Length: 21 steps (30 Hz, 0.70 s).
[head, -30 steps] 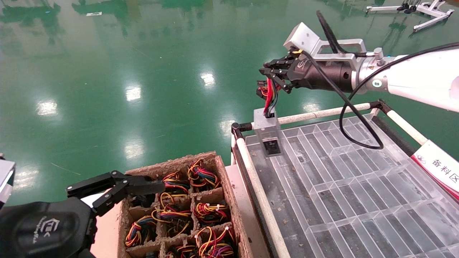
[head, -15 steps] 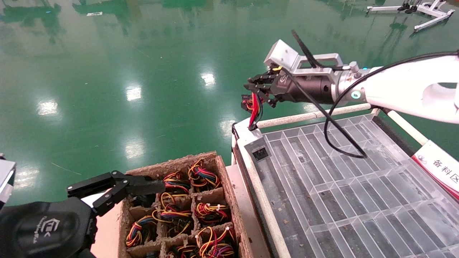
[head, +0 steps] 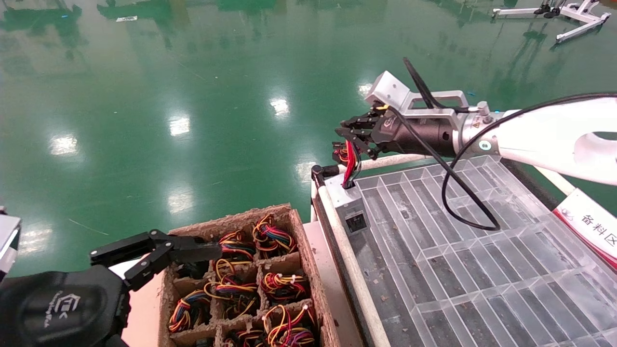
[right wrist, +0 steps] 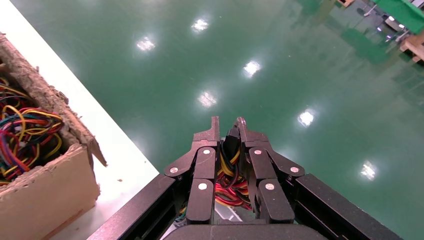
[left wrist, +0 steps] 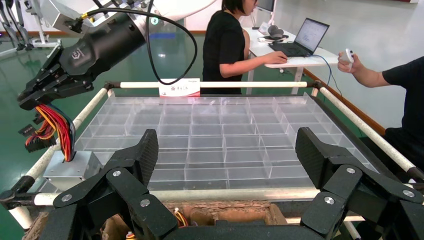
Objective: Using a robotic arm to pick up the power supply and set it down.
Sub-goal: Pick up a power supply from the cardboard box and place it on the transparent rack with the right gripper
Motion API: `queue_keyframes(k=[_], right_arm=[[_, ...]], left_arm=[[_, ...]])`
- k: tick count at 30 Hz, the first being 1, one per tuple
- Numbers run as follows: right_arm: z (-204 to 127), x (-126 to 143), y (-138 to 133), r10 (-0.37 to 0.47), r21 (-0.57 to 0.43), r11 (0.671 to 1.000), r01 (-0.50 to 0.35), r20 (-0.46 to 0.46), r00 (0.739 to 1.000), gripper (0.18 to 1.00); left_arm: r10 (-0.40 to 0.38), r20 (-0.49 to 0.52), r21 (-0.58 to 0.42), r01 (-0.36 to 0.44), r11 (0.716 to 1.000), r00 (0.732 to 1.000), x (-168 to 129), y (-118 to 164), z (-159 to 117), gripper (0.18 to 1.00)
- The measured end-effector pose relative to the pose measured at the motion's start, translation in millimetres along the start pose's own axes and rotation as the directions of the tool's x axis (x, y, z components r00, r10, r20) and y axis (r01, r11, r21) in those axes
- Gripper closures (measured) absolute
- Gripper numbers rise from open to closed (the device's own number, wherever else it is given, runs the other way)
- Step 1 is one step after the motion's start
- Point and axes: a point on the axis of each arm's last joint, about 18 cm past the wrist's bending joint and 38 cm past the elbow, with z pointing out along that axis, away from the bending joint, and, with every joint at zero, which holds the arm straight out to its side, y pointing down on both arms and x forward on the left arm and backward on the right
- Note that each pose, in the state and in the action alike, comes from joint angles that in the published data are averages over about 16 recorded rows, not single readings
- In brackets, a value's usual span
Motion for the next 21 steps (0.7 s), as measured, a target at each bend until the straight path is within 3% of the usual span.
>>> queue_keyframes(k=[11,21], right_arm=[[-5,0,9,0.002,0.002,1.0,-0.002,-0.004,1.0,0.939],[-2,7,21,-0.04,-0.04,0.998,0.038,-0.069,0.997,0.939]], left_arm=[[0.0,0.0,0.0,0.0,1.0,1.0,0,0,0,0.184],[0.0,0.0,0.0,0.0,1.0,1.0,0,0,0,0.184]])
